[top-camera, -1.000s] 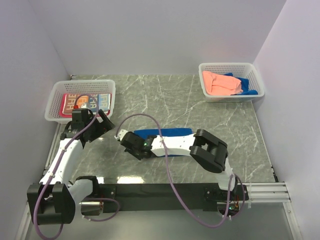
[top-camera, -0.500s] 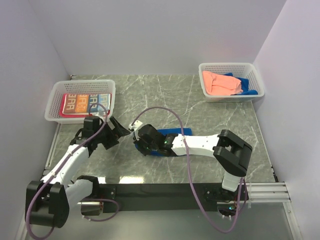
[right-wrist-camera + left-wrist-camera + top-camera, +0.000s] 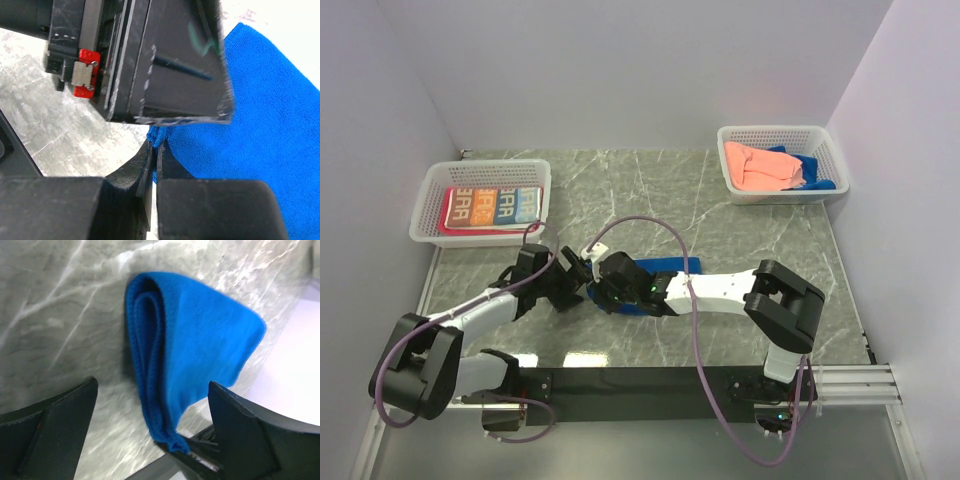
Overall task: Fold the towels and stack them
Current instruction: Neatly place the folded towel into the bin
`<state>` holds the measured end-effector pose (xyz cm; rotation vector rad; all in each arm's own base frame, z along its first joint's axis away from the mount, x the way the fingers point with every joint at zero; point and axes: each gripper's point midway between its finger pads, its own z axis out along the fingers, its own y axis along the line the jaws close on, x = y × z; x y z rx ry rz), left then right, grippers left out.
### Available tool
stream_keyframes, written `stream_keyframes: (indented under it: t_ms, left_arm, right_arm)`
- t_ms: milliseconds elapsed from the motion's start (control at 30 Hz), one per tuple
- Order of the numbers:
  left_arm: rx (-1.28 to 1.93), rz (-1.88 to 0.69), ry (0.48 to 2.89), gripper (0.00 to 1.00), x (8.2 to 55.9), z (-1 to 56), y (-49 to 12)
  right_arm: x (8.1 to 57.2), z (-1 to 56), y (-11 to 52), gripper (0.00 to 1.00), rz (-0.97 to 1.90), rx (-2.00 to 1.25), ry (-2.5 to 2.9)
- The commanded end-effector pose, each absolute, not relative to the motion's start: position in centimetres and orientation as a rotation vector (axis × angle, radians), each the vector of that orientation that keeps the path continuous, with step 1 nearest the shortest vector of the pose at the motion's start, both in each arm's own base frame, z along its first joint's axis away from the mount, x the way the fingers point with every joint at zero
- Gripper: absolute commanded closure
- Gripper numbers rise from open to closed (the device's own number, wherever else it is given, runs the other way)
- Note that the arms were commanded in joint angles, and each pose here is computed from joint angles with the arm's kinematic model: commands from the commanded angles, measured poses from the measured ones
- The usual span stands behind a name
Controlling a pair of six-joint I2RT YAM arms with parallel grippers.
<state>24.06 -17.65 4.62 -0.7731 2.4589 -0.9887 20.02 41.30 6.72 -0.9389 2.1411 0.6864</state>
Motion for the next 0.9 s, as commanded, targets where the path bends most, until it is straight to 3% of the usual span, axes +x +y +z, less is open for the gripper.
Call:
stream_keyframes:
  t_ms: [0, 267, 367, 500, 533, 667, 700, 767, 800, 867]
  left_arm:
    - [-0.876, -1.015, 2.386, 0.03, 24.5, 3.6, -17.8]
    - [-0.961, -1.043, 2.330, 0.11, 24.7, 2.3, -18.0]
    - [-0.966, -1.057, 2.321, 0.19, 24.6, 2.1, -18.3]
    - [-0.962, -1.052, 2.312, 0.35, 24.5, 1.9, -18.4]
    - [-0.959, -1.046, 2.313, 0.45, 24.5, 1.8, -18.3]
    - [-0.931, -1.019, 2.330, 0.63, 24.6, 1.7, -18.3]
    - [-0.926, -1.015, 2.328, 0.74, 24.7, 1.8, -18.3]
    - [-0.908, -0.995, 2.329, 0.85, 24.8, 2.0, -18.2]
    - [-0.903, -0.976, 2.323, 0.94, 25.0, 2.1, -18.0]
    - [-0.854, -0.936, 2.333, 0.99, 25.3, 2.6, -17.7]
  right_arm:
    - [20.4, 9.2, 42.4, 1.00, 0.759, -0.884, 2.071]
    - [20.0, 9.6, 42.6, 1.00, 0.797, -0.876, 2.058]
    - [20.0, 9.6, 42.3, 1.00, 0.796, -0.872, 2.058]
    - [20.0, 9.6, 42.3, 1.00, 0.798, -0.864, 2.058]
    - [20.0, 9.7, 42.4, 1.00, 0.801, -0.864, 2.055]
    - [20.1, 9.8, 42.4, 1.00, 0.806, -0.860, 2.049]
    - [20.0, 9.6, 42.4, 1.00, 0.803, -0.862, 2.053]
    - [19.9, 9.5, 42.2, 1.00, 0.801, -0.864, 2.055]
    - [19.9, 9.4, 42.1, 0.96, 0.798, -0.860, 2.058]
    - [19.9, 10.0, 41.8, 0.85, 0.804, -0.846, 2.046]
